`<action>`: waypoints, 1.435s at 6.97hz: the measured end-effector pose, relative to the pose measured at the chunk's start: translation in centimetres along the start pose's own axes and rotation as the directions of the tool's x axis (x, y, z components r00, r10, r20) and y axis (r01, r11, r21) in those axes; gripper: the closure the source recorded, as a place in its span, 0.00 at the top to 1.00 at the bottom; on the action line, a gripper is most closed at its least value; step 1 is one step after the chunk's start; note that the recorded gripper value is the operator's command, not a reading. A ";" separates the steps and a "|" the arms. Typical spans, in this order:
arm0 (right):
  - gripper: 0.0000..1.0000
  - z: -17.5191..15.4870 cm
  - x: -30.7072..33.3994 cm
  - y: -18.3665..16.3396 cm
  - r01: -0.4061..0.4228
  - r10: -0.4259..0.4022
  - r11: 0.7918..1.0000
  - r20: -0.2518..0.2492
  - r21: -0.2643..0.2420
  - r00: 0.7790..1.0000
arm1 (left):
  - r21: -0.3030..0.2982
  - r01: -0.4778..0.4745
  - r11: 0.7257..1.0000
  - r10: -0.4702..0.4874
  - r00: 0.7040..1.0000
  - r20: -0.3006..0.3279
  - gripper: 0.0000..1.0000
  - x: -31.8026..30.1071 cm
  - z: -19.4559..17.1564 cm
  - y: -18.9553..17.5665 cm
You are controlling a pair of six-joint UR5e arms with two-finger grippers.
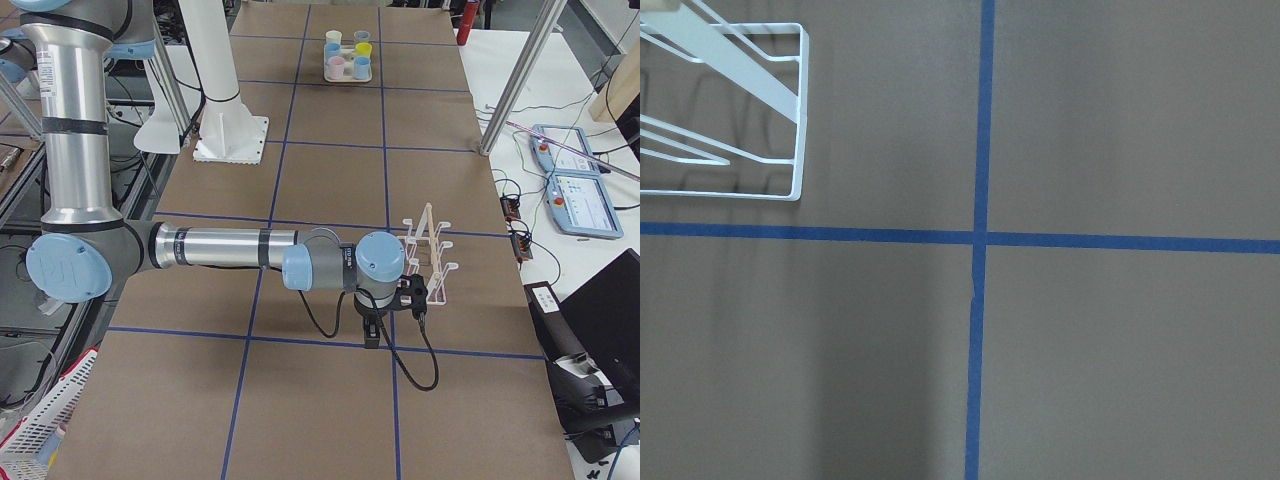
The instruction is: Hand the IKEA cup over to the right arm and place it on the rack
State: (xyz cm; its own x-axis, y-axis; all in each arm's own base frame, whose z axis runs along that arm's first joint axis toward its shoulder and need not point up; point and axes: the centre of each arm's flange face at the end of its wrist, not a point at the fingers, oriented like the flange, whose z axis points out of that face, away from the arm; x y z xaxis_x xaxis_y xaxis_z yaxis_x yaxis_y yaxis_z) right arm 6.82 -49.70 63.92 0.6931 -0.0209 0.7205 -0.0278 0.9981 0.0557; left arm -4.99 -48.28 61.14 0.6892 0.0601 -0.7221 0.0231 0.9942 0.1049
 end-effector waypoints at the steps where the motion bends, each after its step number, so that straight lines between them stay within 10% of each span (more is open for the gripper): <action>1: 1.00 0.0 0.0 0.0 0.000 0.000 1.000 0.000 0.001 1.000 | 0.000 0.000 1.000 0.000 1.000 0.000 1.00 0.0 0.0 0.0; 10: 1.00 -1.8 -2.1 -0.6 0.033 -0.034 0.999 0.018 0.037 0.999 | 0.028 -0.034 0.999 0.034 0.999 -0.004 1.00 2.1 -1.4 -0.1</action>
State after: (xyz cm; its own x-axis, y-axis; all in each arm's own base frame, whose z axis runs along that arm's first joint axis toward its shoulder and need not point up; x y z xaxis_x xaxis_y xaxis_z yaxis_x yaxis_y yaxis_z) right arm 6.70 -50.19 61.10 0.6807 -0.0558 0.7305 -0.0314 0.9940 0.1052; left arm -4.55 -48.15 58.62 0.6864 0.0942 -0.7211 0.0200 0.9888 0.1481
